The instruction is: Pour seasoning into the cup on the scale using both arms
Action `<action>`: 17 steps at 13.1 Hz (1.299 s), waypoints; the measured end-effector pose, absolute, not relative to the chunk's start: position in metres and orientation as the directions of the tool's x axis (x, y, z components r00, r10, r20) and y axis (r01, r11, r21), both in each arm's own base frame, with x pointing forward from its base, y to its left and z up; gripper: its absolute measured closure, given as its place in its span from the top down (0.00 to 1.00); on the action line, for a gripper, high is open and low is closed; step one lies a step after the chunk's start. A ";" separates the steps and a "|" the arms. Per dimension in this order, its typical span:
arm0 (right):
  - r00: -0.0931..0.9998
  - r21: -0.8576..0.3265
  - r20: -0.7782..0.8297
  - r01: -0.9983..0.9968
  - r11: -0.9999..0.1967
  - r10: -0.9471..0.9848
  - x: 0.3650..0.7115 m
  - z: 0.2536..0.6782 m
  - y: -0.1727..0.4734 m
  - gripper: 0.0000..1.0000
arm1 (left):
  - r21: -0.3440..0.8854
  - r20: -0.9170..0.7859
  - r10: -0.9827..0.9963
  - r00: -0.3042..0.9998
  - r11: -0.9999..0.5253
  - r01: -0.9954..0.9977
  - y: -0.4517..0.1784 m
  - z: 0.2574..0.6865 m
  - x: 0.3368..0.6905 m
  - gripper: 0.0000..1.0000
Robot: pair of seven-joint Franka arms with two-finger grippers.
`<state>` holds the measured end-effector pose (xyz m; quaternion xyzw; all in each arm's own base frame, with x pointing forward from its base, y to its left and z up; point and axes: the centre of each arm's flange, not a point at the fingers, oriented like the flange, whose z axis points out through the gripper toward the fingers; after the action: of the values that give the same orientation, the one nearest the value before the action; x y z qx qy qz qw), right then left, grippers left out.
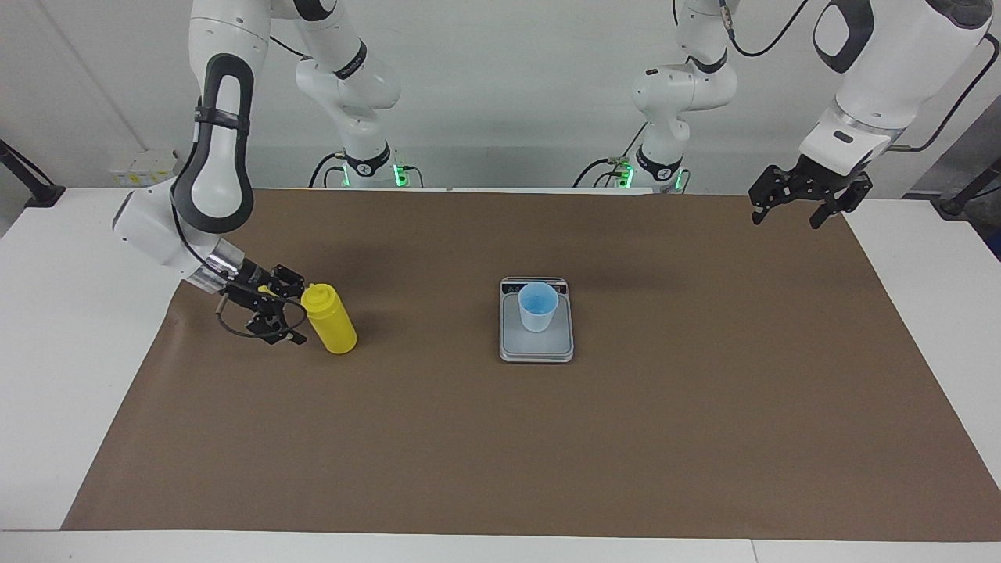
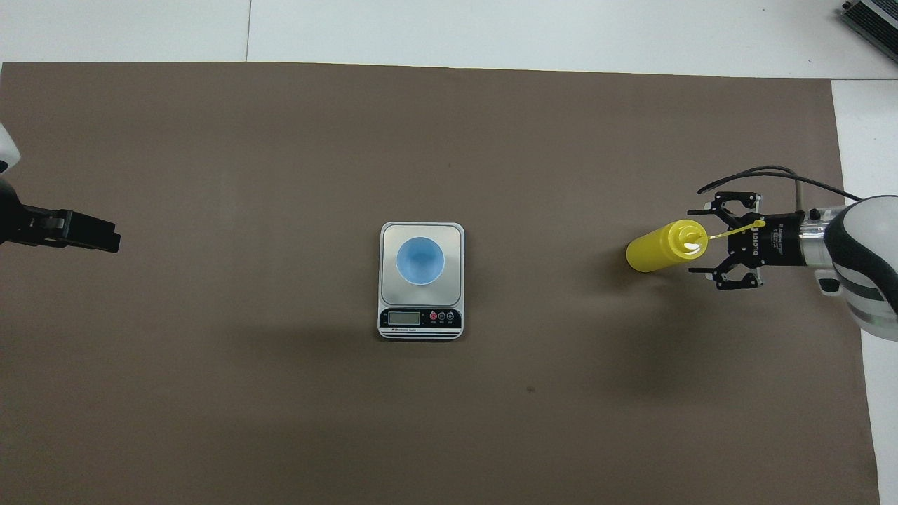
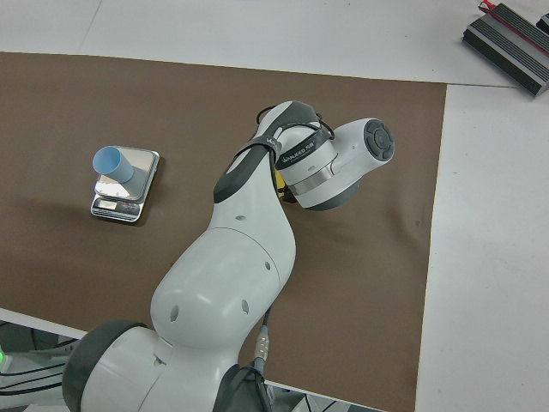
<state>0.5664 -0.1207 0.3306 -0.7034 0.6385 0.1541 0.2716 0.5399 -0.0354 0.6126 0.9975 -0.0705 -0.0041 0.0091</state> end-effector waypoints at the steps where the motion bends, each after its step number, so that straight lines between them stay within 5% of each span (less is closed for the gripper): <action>1: 0.175 -0.209 -0.530 -0.975 -0.072 -0.830 0.565 0.332 -0.133 1.00 | 0.019 -0.007 -0.141 0.990 -0.990 -0.141 -0.035 0.613 0.540 1.00; 9: 0.558 -0.219 -0.075 -0.818 -0.532 -0.827 0.575 0.437 -0.150 1.00 | 0.019 -0.007 -0.141 0.990 -0.990 -0.141 -0.035 0.613 0.540 1.00; 17: 0.911 -0.064 0.137 -0.384 -0.921 -0.389 0.548 0.545 -0.024 1.00 | 0.019 -0.007 -0.141 0.990 -0.990 -0.141 -0.035 0.613 0.540 1.00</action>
<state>0.5479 -0.0244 0.5448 -0.9773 0.1979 -0.0737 0.0180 0.5399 -0.0354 0.6126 0.9975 -0.0705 -0.0041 0.0091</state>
